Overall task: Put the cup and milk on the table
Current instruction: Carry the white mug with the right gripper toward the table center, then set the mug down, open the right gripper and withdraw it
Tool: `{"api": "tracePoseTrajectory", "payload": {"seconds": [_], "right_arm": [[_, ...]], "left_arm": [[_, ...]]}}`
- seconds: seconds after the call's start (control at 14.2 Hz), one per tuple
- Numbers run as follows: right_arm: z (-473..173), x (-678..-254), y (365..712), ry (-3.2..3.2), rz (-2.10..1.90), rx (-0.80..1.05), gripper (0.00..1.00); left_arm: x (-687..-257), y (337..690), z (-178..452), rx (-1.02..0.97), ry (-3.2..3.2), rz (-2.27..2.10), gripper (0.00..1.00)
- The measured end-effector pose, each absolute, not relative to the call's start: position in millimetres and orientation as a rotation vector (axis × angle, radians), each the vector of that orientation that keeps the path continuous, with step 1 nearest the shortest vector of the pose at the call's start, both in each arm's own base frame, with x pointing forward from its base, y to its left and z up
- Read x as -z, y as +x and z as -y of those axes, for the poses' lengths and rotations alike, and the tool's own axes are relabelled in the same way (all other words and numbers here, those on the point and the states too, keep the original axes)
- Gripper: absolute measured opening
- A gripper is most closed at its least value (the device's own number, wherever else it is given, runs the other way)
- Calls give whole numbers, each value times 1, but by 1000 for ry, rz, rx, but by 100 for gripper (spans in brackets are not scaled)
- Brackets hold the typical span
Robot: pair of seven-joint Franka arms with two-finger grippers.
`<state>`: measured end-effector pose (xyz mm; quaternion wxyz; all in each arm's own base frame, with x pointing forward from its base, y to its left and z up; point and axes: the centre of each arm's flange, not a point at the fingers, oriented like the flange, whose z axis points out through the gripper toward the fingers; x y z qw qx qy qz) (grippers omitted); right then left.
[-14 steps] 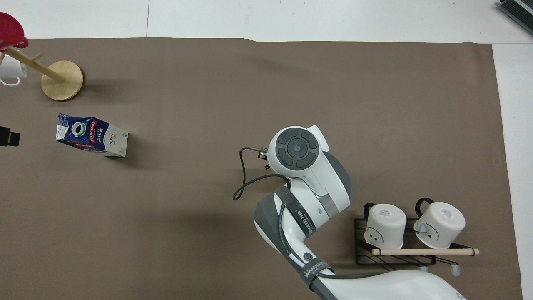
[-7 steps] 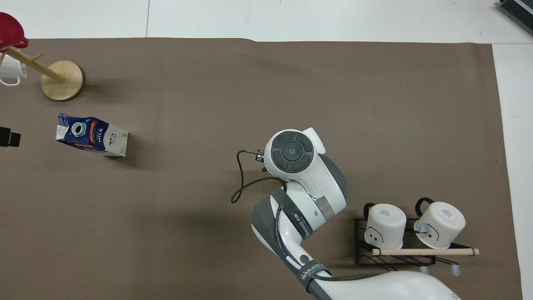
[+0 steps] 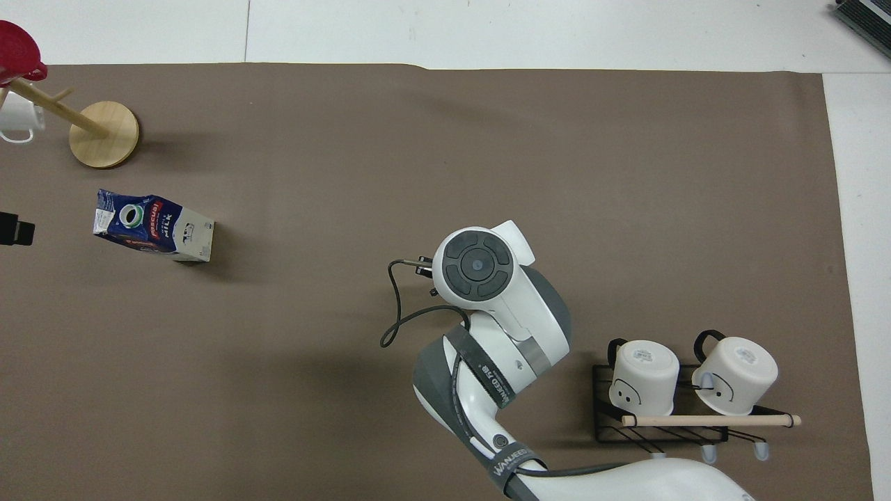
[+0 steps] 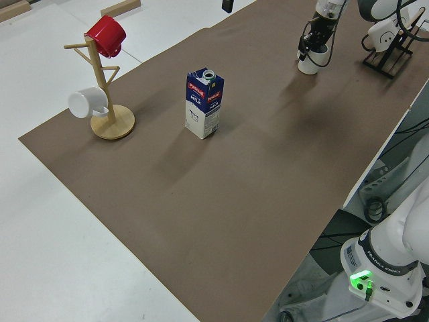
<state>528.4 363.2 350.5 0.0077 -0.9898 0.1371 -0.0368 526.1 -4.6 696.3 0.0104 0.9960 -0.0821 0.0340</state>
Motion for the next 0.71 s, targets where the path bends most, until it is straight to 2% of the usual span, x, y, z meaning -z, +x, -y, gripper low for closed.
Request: {"api": "tracePoseTrajectory", "payload": {"seconds": [0.21,0.49,0.71], "right_arm": [[-350,-392,536,-3065,-400,183,98],[-294,-471,537,-3087,-272,191,100],[-248,-503,533,-3134,-178,120,100]], "left_arm": [[-696,526,5,-107,3109,256,100],[-689,535,5,-155,3109,255,100],[-648,567,3,-220,3113,244,100]]}}
